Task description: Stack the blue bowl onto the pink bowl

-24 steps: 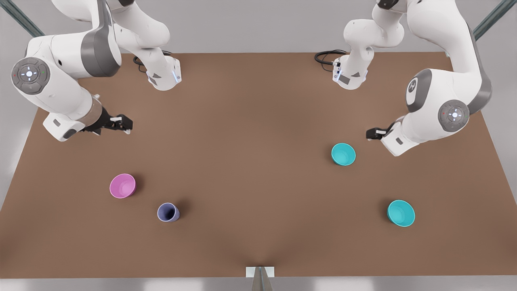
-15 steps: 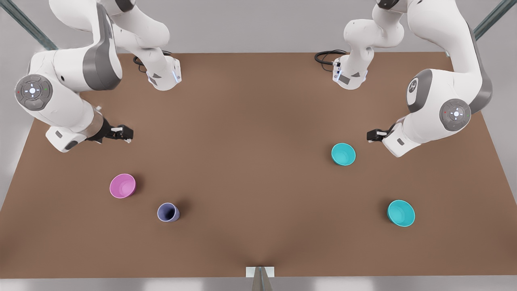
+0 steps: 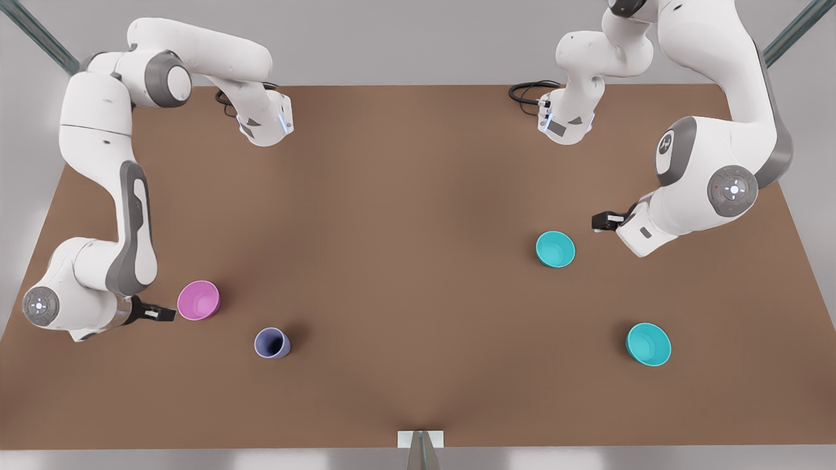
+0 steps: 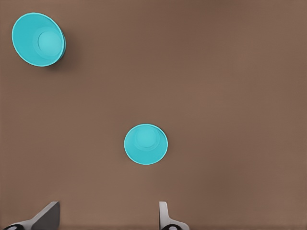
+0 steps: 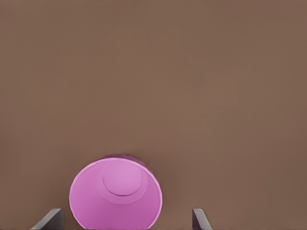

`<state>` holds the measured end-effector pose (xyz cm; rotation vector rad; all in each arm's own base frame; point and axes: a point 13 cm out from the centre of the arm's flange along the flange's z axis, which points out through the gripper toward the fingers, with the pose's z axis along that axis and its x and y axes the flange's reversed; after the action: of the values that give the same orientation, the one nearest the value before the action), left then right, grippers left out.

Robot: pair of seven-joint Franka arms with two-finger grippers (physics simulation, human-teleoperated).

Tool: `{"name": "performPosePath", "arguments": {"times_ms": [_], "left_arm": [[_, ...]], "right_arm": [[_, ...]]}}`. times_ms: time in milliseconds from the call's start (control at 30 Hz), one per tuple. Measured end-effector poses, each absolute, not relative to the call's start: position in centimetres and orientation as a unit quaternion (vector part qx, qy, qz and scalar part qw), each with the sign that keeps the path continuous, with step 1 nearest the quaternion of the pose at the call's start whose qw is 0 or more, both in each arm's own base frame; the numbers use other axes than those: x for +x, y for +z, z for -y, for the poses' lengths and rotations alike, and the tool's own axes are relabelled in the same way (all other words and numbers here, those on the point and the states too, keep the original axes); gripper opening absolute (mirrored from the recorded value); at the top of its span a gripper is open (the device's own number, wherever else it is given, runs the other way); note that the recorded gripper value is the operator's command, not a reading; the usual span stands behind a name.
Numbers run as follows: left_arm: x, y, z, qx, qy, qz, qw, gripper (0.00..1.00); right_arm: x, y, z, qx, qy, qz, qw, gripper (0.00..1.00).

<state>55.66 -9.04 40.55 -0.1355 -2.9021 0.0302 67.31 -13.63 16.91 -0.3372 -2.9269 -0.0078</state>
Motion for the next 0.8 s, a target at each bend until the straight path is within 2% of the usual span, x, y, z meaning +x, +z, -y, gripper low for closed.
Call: {"name": "performPosePath", "arguments": {"times_ms": [167,333,567,600,667,700,733,800], "left_arm": [[55.6,40.4,9.0,-0.046,0.01,0.992,0.12,1.0],[55.6,40.0,9.0,-0.046,0.01,0.991,0.123,1.0],[55.5,40.0,9.0,-0.046,0.01,0.991,0.126,1.0],[55.5,40.0,9.0,-0.046,0.009,0.991,0.126,1.0],[55.5,40.0,9.0,-0.046,0.009,0.991,0.127,1.0],[55.4,40.0,9.0,-0.046,0.009,0.991,0.127,1.0],[55.4,40.0,9.0,-0.046,0.009,0.991,0.127,1.0],[55.4,40.0,9.0,-0.045,0.009,0.991,0.128,1.0]], "right_arm": [[64.0,10.9,14.2,-0.123,-0.019,0.985,0.117,1.0],[60.9,8.7,14.8,-0.135,-0.035,0.982,0.125,1.0],[59.8,5.9,14.3,-0.13,-0.044,0.982,0.131,0.98],[59.8,5.7,14.2,-0.129,-0.045,0.982,0.13,0.91],[59.8,5.5,14.2,-0.127,-0.046,0.982,0.13,0.45],[59.9,5.5,14.2,-0.126,-0.046,0.983,0.128,0.28],[60.0,5.5,14.1,-0.125,-0.048,0.983,0.128,0.21],[60.4,5.9,13.7,-0.126,-0.058,0.982,0.126,0.21]]}}
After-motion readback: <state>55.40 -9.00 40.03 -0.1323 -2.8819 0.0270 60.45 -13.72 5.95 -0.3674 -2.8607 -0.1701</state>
